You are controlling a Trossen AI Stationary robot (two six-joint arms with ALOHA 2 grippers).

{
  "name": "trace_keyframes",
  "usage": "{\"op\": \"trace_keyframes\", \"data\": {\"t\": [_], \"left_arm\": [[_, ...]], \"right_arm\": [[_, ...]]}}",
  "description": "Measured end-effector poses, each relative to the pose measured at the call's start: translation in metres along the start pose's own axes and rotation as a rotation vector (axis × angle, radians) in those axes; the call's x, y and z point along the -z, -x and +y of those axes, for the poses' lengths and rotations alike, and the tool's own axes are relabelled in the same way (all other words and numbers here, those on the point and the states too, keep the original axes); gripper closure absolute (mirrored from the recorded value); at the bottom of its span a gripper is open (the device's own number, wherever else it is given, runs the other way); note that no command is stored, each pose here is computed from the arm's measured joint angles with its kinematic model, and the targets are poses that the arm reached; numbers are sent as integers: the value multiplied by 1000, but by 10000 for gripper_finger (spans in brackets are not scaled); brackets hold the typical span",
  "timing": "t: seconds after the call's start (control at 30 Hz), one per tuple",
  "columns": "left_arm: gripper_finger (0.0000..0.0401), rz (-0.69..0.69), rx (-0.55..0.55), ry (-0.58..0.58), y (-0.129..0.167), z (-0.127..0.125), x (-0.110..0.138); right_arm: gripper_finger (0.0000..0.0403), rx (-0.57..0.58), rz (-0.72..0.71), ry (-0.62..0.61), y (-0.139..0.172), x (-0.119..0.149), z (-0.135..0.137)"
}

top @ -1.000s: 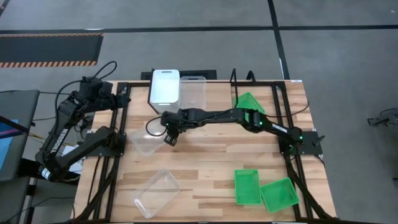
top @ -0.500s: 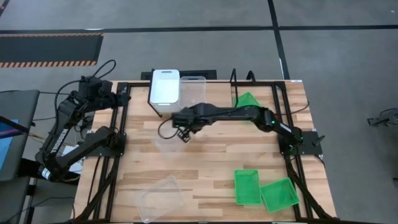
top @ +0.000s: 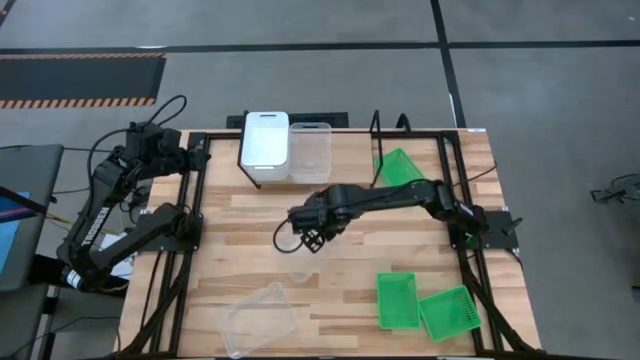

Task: Stack baskets on shelf by color
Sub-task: Stack the top transparent bin on top of the transparent bin on the shelf

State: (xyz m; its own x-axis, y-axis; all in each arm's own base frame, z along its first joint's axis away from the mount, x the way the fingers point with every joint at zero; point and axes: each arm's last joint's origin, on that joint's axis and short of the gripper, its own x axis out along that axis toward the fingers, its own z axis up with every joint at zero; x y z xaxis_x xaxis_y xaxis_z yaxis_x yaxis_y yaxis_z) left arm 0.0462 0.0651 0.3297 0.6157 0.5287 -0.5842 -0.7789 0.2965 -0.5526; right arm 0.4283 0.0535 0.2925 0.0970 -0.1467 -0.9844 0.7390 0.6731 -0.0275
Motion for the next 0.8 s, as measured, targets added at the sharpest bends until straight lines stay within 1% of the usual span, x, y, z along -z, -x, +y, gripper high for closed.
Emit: {"op": "trace_keyframes", "data": {"t": [0.07,0.1,0.17,0.23,0.3,0.37,0.4,0.47,0.57,0.67,0.8], "left_arm": [[401,0,0,0,0,0,0],[401,1,1,0,0,0,0],[401,2,1,0,0,0,0],[401,0,-1,-1,0,0,0],[401,-4,-8,-1,0,0,0],[401,-10,-17,-1,0,1,0],[401,-10,-18,-1,0,1,0],[401,-10,-18,-1,0,1,0],[401,-10,-21,-6,0,1,0],[401,-12,-24,-6,0,1,0],[401,-17,-33,-6,0,1,0]], "right_arm": [[264,4,1,19,-1,2,1],[249,4,-1,48,-1,2,2],[220,37,-62,147,3,-1,-2],[198,86,-172,311,11,-9,-8],[182,76,-226,527,16,-22,-13],[175,-20,-229,749,15,-35,-15],[174,-70,-227,841,13,-41,-15],[174,-156,-231,977,7,-50,-14],[177,-210,-248,1108,-5,-61,-13],[179,-241,-257,1172,-21,-67,-6],[178,-254,-209,1266,-43,-65,4]]}}
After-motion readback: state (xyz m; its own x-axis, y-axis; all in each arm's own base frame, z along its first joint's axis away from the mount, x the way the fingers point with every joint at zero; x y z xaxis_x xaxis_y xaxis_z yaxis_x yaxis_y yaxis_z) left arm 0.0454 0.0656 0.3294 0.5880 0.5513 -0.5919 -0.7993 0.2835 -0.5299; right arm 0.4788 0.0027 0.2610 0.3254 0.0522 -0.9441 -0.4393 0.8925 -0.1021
